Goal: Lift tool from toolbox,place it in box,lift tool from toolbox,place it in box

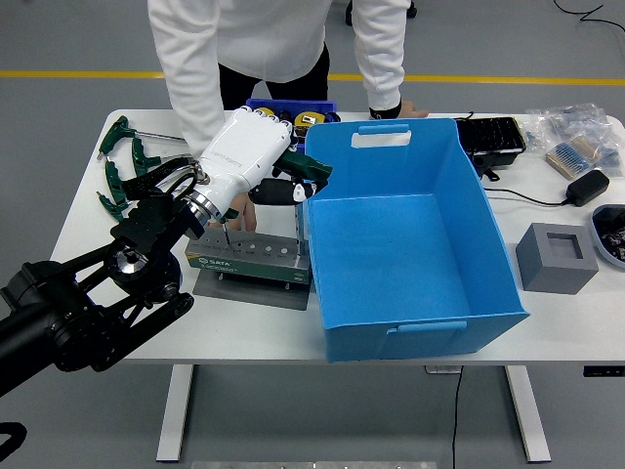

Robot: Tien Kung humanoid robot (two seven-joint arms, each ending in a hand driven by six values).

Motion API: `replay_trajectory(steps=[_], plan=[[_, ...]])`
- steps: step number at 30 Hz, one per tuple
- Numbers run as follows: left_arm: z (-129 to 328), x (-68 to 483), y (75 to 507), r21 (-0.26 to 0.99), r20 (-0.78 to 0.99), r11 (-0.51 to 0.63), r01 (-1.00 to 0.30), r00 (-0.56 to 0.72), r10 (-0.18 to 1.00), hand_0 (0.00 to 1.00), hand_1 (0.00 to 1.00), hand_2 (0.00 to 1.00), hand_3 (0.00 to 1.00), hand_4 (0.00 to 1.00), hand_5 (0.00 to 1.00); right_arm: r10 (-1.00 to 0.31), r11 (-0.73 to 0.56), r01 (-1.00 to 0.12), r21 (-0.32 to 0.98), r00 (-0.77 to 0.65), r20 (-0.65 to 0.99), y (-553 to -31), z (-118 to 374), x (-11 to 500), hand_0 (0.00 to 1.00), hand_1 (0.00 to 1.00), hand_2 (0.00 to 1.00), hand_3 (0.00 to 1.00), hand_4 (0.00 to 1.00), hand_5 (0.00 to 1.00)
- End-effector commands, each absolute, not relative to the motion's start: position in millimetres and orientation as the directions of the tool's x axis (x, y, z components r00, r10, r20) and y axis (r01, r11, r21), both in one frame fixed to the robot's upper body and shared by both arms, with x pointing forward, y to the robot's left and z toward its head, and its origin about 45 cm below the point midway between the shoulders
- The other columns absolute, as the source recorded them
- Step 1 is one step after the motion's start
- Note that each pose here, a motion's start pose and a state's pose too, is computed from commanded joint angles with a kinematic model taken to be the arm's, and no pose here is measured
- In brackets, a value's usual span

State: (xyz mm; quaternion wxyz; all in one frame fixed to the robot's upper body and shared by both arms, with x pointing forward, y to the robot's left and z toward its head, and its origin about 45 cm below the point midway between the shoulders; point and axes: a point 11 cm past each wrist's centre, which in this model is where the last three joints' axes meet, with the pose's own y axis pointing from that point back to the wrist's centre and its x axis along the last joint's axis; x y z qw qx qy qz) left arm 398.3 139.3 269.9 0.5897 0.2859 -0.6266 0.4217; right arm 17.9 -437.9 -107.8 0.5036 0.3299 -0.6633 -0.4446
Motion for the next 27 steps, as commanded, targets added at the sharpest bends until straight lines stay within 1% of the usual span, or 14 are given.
replay_trajectory(steps=[10,11,19,24,27], plan=[[310.9,391.5,124.0,-0.273,0.961,0.531,-0.802,-0.205,0.183,0.249,0.002,0.002,0.007,0.750,0.470,-0.885,0.386,0.015,0.922,-0.276,0.375,-436.7,-108.3,16.6,0.726,0.684,0.780,0.757,0.938,0.870],[317.0,391.4,123.0,-0.285,0.958,0.534,-0.796,-0.216,0.188,0.248,0.002,0.002,0.008,0.749,0.456,-0.885,0.386,0.016,0.922,-0.275,0.375,-436.8,-108.3,16.4,0.724,0.684,0.780,0.757,0.938,0.870],[363.0,390.8,116.9,-0.380,0.925,0.542,-0.749,-0.303,0.231,0.246,0.002,0.002,0.008,0.748,0.449,-0.886,0.386,0.016,0.922,-0.274,0.375,-436.9,-108.2,16.6,0.726,0.684,0.780,0.757,0.938,0.869],[398.0,385.3,106.4,-0.459,0.889,0.545,-0.702,-0.357,0.289,0.245,0.002,0.002,0.008,0.749,0.447,-0.885,0.387,0.011,0.922,-0.276,0.375,-437.9,-107.6,19.5,0.724,0.684,0.780,0.756,0.938,0.870],[408.8,378.8,97.3,-0.496,0.868,0.548,-0.674,-0.368,0.332,0.245,0.002,0.002,0.008,0.749,0.447,-0.885,0.387,0.010,0.922,-0.275,0.375,-438.1,-107.5,20.2,0.724,0.684,0.780,0.756,0.938,0.870]])
